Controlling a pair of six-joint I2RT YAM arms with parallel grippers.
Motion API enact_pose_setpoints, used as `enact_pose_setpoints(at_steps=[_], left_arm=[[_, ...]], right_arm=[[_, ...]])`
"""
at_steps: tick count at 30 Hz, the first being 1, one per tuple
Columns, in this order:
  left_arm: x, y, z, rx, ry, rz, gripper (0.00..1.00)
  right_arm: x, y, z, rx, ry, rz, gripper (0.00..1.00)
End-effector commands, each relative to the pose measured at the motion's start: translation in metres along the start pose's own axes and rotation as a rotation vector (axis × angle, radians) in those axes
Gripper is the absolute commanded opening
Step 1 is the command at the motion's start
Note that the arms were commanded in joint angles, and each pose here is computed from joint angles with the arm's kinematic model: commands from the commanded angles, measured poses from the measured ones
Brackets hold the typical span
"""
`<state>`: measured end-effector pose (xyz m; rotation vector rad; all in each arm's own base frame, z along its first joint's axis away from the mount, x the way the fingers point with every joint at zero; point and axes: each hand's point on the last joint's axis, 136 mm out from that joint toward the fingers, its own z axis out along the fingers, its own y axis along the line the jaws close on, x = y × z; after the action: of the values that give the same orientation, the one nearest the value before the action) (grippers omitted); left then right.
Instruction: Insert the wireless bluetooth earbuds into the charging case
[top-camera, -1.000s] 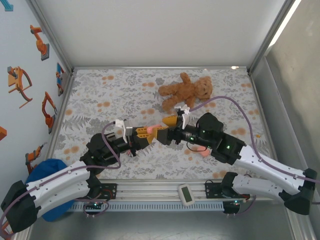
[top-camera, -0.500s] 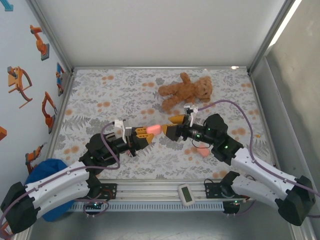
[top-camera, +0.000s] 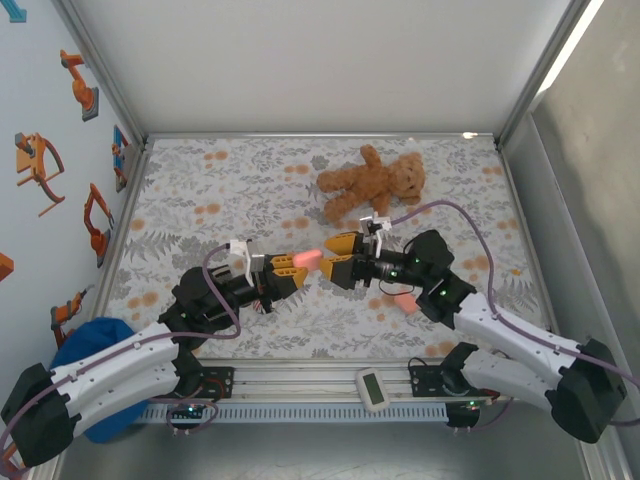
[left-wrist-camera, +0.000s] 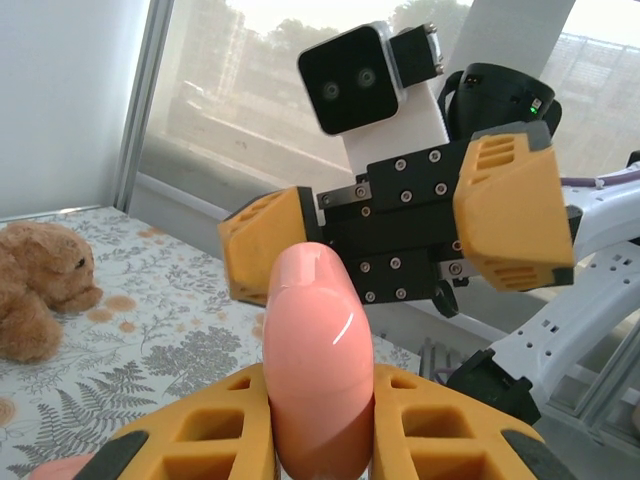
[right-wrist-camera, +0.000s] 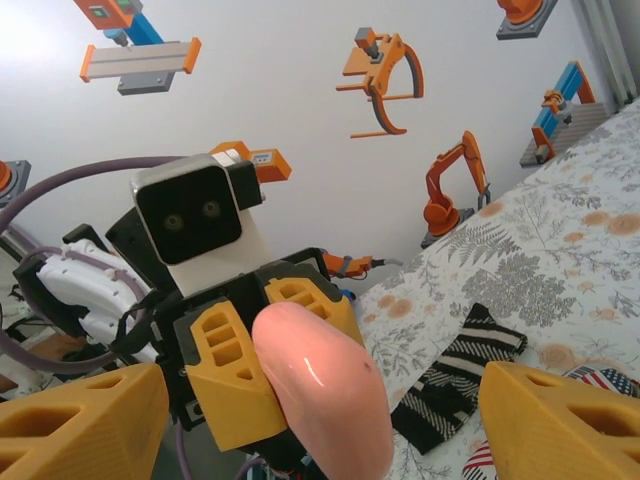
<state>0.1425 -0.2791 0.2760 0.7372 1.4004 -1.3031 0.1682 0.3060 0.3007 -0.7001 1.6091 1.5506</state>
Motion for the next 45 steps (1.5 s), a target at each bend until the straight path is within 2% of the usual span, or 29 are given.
enact_pose_setpoints(at_steps=[1,5,16,25,34,36,42,45], left_arm=[[-0.007,-0.006,0.001,0.021,-0.025,0.016,0.11],[-0.008,-0.006,0.001,0.023,-0.025,0.016,0.1],[-0.007,-0.003,0.002,0.011,-0.024,0.018,0.11],[-0.007,-0.002,0.005,0.012,-0.019,0.016,0.11],[-0.006,-0.002,0.006,0.013,-0.016,0.013,0.12],[-0.006,-0.001,0.006,0.009,-0.015,0.013,0.13],[-0.006,-0.001,0.007,0.009,-0.015,0.011,0.26],[-0.006,-0.001,0.007,0.008,-0.013,0.013,0.29]], right_arm=[[-0.005,0.017,0.005,-0.098,-0.024,-0.031,0.79],[0.001,0.024,0.012,-0.149,0.0,-0.034,0.76],[0.006,0.024,0.011,-0.143,0.006,-0.022,0.64],[0.009,0.023,0.014,-0.142,0.027,-0.021,0.46],[0.01,0.023,0.013,-0.137,0.033,-0.028,0.38],[0.01,0.022,0.014,-0.134,0.034,-0.027,0.36],[0.008,0.022,0.012,-0.122,0.028,-0.03,0.32],[0.006,0.022,0.011,-0.112,0.02,-0.033,0.29]])
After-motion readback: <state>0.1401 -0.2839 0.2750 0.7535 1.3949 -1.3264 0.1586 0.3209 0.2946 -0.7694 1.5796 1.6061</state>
